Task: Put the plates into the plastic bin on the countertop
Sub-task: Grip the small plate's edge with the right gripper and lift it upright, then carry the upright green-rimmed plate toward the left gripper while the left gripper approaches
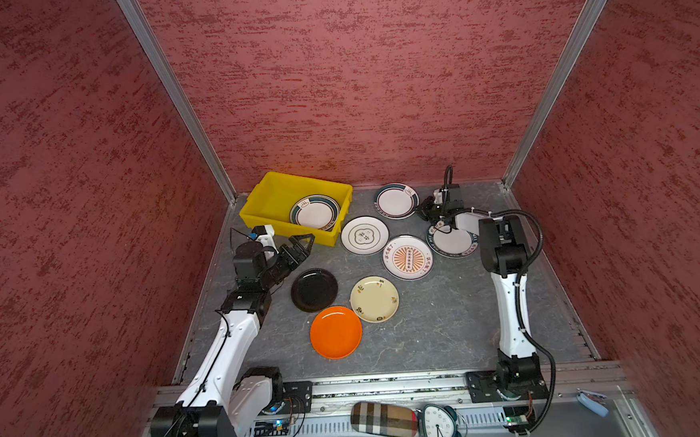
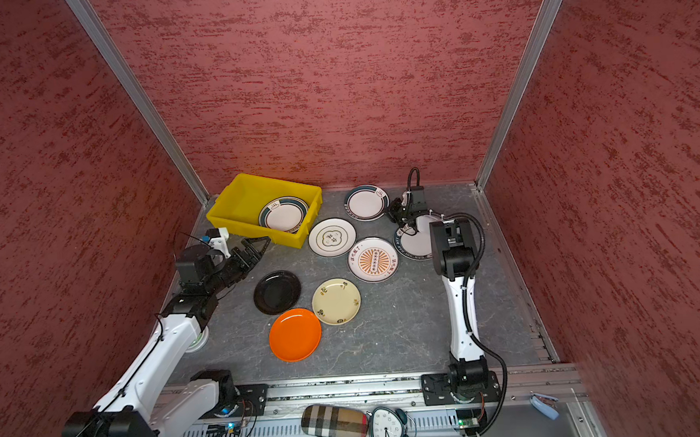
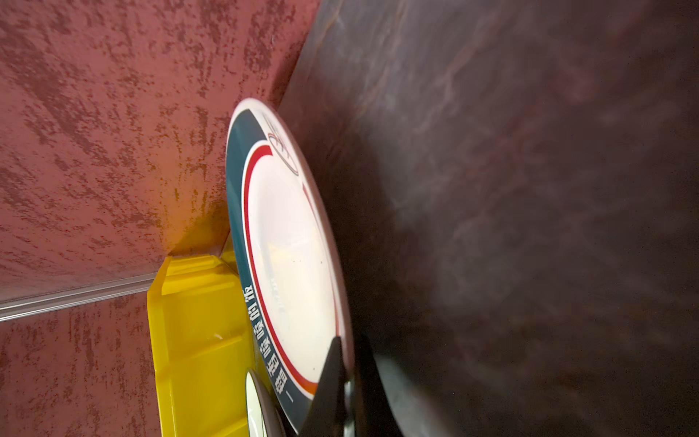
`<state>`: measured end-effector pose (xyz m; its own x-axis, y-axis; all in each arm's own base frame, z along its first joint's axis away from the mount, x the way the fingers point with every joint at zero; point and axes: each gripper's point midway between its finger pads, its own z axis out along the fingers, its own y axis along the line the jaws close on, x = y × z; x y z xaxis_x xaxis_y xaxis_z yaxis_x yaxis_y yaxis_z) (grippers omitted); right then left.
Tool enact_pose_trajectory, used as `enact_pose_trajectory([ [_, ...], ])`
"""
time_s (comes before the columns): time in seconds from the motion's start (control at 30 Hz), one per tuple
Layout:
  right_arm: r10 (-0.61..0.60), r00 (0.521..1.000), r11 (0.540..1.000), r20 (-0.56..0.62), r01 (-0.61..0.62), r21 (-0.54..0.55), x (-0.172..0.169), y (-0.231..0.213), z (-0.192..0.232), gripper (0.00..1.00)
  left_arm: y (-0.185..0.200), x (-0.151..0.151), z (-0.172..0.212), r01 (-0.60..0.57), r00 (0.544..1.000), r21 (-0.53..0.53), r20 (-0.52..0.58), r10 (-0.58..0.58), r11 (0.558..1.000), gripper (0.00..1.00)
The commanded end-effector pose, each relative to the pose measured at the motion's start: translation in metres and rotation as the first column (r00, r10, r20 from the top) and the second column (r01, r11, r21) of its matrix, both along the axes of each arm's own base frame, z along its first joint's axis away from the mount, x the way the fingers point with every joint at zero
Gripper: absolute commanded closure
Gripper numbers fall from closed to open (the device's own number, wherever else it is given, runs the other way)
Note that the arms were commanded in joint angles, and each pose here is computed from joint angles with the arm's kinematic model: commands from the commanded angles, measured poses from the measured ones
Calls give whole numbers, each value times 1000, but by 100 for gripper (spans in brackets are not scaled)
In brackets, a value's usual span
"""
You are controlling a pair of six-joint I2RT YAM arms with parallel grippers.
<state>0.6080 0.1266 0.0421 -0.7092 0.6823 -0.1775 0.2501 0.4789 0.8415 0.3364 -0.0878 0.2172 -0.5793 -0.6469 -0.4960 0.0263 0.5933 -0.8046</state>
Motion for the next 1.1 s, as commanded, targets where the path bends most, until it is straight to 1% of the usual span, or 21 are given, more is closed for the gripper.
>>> enact_pose_trajectory([
  [0.0,-66,990,998,124,67,0,1,-7,61,100,2,3,-7,0,1000,2,-13,1,1000,1],
  [0.2,-101,970,995,223,95,38,-16,-11,127,100,2,2,-12,3,1000,-1,-28,-3,1000,1],
  [0.37,-84,953,996,291,73,49,-36,-10,176,100,2,-5,-9,2,1000,-5,-29,-2,1000,0],
  [0.5,-84,944,995,320,61,79,-67,-9,203,100,2,-10,-14,-25,998,-18,-59,24,1000,1],
  [0.6,-95,933,995,347,74,73,-94,-13,219,100,-5,-11,-17,-10,997,-13,-73,9,1000,1],
  [0.73,-114,927,993,358,100,58,-133,-20,228,100,-27,-11,-13,41,998,-18,-52,-42,999,0],
  [0.87,-98,924,995,369,83,58,-174,-20,238,100,-50,-13,-12,96,994,11,-45,-95,995,1],
  [0.97,-83,934,996,349,74,41,-200,-18,225,100,-65,-15,-13,126,992,34,-27,-125,991,1],
  [1.07,-86,942,996,324,81,28,-223,-20,207,100,-72,-12,-18,125,992,53,-26,-123,991,1],
])
